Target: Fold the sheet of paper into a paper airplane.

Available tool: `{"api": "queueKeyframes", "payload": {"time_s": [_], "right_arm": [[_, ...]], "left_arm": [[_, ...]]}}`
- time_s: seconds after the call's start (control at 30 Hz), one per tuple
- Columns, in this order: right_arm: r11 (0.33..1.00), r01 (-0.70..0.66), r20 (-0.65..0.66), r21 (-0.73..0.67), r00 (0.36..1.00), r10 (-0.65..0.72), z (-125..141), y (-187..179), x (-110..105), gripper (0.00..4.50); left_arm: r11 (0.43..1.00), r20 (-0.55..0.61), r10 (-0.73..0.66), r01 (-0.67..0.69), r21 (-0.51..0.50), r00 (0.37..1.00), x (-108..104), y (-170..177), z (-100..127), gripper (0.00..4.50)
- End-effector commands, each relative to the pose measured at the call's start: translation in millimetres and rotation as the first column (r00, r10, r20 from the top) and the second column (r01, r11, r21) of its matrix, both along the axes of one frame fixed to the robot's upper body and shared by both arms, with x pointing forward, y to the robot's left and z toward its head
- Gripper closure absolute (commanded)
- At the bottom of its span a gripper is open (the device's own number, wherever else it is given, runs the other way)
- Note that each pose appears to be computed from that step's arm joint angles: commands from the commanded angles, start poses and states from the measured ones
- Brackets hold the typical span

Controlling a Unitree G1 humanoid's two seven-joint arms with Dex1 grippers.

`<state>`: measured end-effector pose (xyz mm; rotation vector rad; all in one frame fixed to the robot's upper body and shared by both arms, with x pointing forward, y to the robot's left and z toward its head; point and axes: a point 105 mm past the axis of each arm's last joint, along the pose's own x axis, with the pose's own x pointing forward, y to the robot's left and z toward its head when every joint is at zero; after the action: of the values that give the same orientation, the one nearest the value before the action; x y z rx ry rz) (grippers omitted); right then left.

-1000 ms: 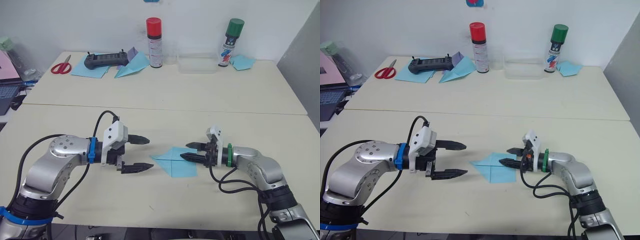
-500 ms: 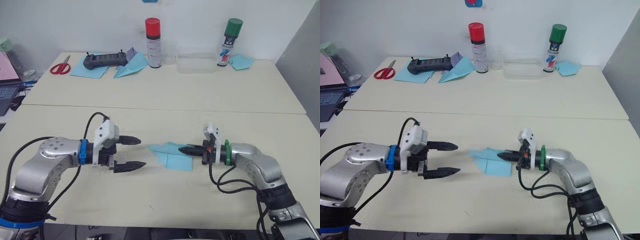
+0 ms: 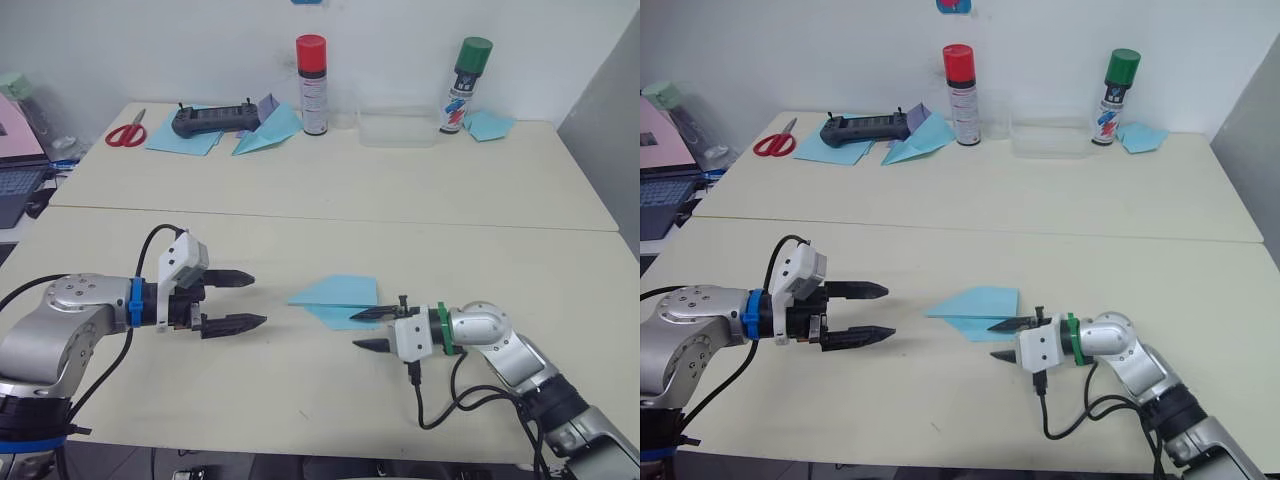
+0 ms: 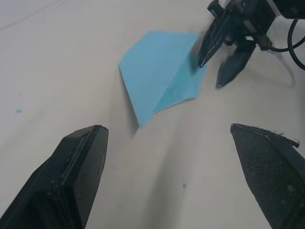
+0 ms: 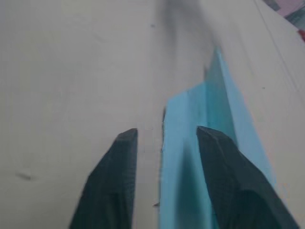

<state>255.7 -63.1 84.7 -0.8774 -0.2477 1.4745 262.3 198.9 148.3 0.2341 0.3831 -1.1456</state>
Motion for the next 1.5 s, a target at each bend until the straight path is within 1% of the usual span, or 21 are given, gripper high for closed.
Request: {"api": "queueKeyframes", "payload": {"time_s": [0.03, 0.07, 0.1, 0.17, 0.2, 0.27, 0.33, 0.4, 0.43, 0.47, 0.53, 0.57, 0.67, 0.83, 0.97, 1.03, 1.13, 1.23, 1.37, 1.4, 1.5], "right_arm": [[0.997, -0.056, -0.025, 0.047, 0.998, 0.057, 23, -10, -16, 1.0], [0.997, -0.063, -0.042, 0.046, 0.997, 0.065, 25, -13, -20, 1.0], [0.996, -0.048, -0.058, 0.079, 0.997, 0.053, 35, -17, -20, 1.0], [0.988, 0.03, -0.092, 0.151, 0.996, -0.016, 53, -17, -7, 1.0], [0.977, 0.088, -0.143, 0.196, 0.988, -0.06, 59, -14, 3, 1.0], [0.947, 0.203, -0.268, 0.25, 0.954, -0.134, 63, -7, 26, 1.4], [0.93, 0.265, -0.348, 0.253, 0.922, -0.168, 62, 2, 42, 1.97], [0.914, 0.329, -0.48, 0.237, 0.858, -0.184, 54, 9, 53, 2.75], [0.912, 0.345, -0.52, 0.221, 0.833, -0.189, 49, 12, 57, 3.08], [0.915, 0.349, -0.554, 0.2, 0.811, -0.188, 43, 13, 57, 3.49], [0.927, 0.337, -0.586, 0.163, 0.789, -0.184, 33, 16, 53, 4.25], [0.933, 0.332, -0.599, 0.141, 0.779, -0.187, 27, 17, 49, 4.45], [0.948, 0.304, -0.597, 0.093, 0.779, -0.192, 14, 19, 40, 4.45], [0.96, 0.276, -0.599, 0.045, 0.777, -0.195, 2, 18, 25, 4.45], [0.947, 0.322, -0.606, 0.012, 0.755, -0.249, -10, 16, 30, 4.45], [0.934, 0.357, -0.597, -0.008, 0.748, -0.291, -15, 14, 35, 4.45], [0.927, 0.375, -0.586, -0.017, 0.748, -0.313, -17, 12, 38, 4.45], [0.921, 0.388, -0.59, -0.022, 0.739, -0.325, -18, 10, 37, 4.5], [0.917, 0.4, -0.598, -0.015, 0.731, -0.328, -17, 9, 36, 4.5], [0.915, 0.403, -0.598, -0.014, 0.73, -0.331, -16, 8, 36, 4.5], [0.911, 0.412, -0.598, -0.012, 0.727, -0.337, -15, 6, 34, 4.5]], "left_arm": [[1.0, 0.03, -0.017, 0.017, 0.01, 0.999, 1, -1, 9, 0.0], [1.0, 0.03, -0.018, 0.017, 0.009, 0.999, 1, -2, 9, 0.0], [1.0, 0.027, -0.025, 0.025, 0.005, 0.999, -1, -5, 8, 0.0], [0.999, 0.021, -0.035, 0.035, 0.0, 0.999, -4, -7, 7, 0.0], [0.999, 0.019, -0.036, 0.036, 0.0, 0.999, -5, -8, 6, 0.0], [0.999, 0.021, -0.037, 0.037, 0.004, 0.999, -4, -8, 6, 0.0], [0.999, 0.027, -0.039, 0.039, 0.005, 0.999, -3, -9, 8, 0.0], [0.999, 0.04, -0.043, 0.043, 0.006, 0.998, -1, -10, 12, 0.0], [0.999, 0.048, -0.044, 0.043, 0.006, 0.998, 0, -11, 14, 0.0], [0.999, 0.055, -0.042, 0.042, 0.006, 0.998, 1, -12, 15, 0.0], [0.999, 0.062, -0.041, 0.041, 0.004, 0.997, 2, -13, 16, 0.0], [0.999, 0.064, -0.041, 0.041, 0.003, 0.997, 2, -15, 16, 0.0], [0.999, 0.066, -0.045, 0.045, -0.004, 0.997, 0, -20, 14, 0.0], [0.998, 0.055, -0.058, 0.059, -0.018, 0.997, -5, -29, 8, 0.0], [0.994, 0.045, -0.099, 0.101, -0.042, 0.994, -10, -43, -1, 0.0], [0.994, 0.067, -0.086, 0.09, -0.059, 0.994, -7, -53, -5, 0.0], [0.995, 0.105, -0.061, 0.069, -0.075, 0.993, -1, -59, -6, 0.0], [0.992, 0.089, -0.015, 0.026, -0.123, 0.996, 5, -65, -12, 0.57], [0.991, 0.035, 0.048, -0.043, -0.128, 0.998, 14, -68, -31, 1.93], [0.99, 0.027, 0.067, -0.063, -0.124, 0.997, 18, -68, -37, 2.18], [0.991, 0.002, 0.058, -0.058, -0.118, 0.998, 16, -72, -50, 3.17]]}}
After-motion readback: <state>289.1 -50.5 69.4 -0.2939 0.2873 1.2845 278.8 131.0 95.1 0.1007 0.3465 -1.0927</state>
